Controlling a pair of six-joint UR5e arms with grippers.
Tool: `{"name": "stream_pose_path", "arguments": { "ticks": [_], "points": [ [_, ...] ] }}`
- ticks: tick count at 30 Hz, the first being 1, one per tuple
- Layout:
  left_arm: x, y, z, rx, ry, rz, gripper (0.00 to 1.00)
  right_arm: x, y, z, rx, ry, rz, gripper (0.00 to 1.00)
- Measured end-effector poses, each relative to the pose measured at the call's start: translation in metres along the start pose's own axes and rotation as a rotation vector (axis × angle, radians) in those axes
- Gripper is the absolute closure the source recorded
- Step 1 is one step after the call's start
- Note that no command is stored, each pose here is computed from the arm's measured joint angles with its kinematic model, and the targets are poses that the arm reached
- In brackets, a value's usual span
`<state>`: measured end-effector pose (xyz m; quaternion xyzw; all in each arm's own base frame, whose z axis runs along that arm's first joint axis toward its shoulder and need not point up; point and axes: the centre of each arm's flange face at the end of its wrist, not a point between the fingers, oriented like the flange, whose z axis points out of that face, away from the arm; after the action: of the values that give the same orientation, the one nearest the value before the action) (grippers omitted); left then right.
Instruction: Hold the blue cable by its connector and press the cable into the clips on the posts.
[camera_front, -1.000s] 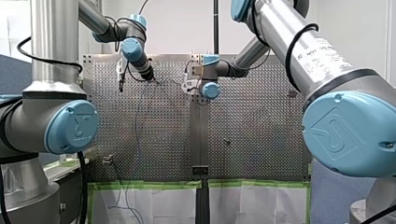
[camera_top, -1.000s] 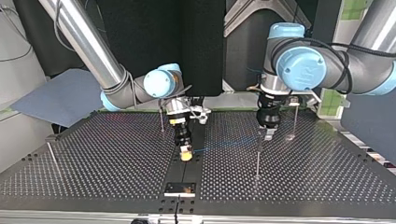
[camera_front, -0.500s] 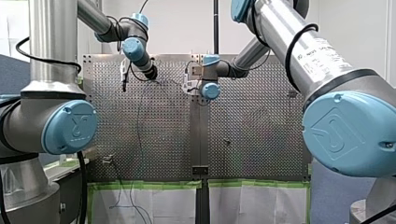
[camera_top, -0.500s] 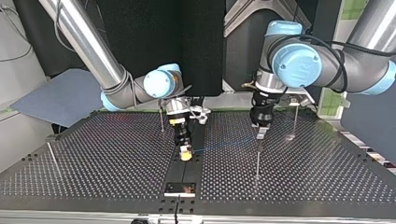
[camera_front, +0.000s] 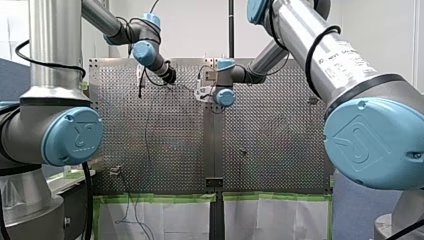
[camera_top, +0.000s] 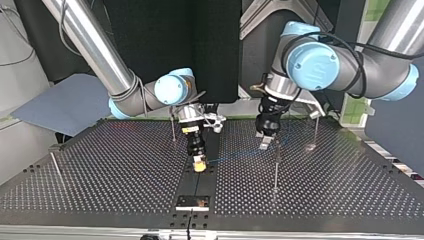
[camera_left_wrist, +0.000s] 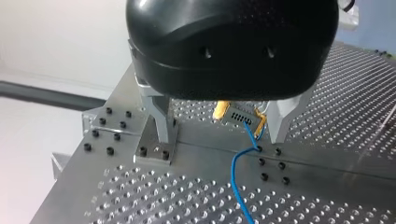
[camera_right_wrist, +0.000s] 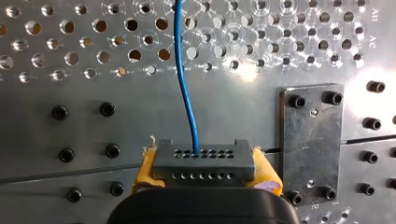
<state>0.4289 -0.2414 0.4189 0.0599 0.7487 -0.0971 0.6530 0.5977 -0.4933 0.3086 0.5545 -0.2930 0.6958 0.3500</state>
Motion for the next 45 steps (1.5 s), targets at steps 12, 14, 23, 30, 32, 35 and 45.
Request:
{"name": "stream_pose_path", "arguments": {
  "ticks": [12, 14, 23, 30, 32, 35, 45],
  "points": [
    [0.003, -0.001, -0.001, -0.064, 0.001, 0.077, 0.0, -0.001, 0.0, 0.0, 0.001, -0.002, 0.001, 1.0],
    [0.008, -0.001, 0.002, -0.079, 0.011, 0.085, 0.0, -0.001, -0.001, 0.0, 0.001, -0.002, 0.0, 1.0],
    [0.026, -0.005, 0.016, -0.103, 0.022, 0.083, 0.0, -0.001, -0.002, -0.001, 0.003, -0.004, 0.0, 1.0],
    [0.029, -0.007, 0.021, -0.116, 0.016, 0.071, 0.0, -0.002, -0.003, -0.001, 0.004, -0.005, -0.001, 1.0],
    [0.029, -0.008, 0.026, -0.122, 0.017, 0.069, 0.0, -0.002, -0.003, -0.001, 0.004, -0.005, -0.001, 1.0],
    [0.028, -0.013, 0.034, -0.131, 0.014, 0.068, 0.0, -0.002, -0.003, -0.001, 0.004, -0.006, -0.001, 1.0],
    [0.012, -0.026, 0.054, -0.143, -0.025, 0.053, 0.0, -0.003, -0.003, -0.001, 0.004, -0.008, -0.001, 1.0]
  ]
}}
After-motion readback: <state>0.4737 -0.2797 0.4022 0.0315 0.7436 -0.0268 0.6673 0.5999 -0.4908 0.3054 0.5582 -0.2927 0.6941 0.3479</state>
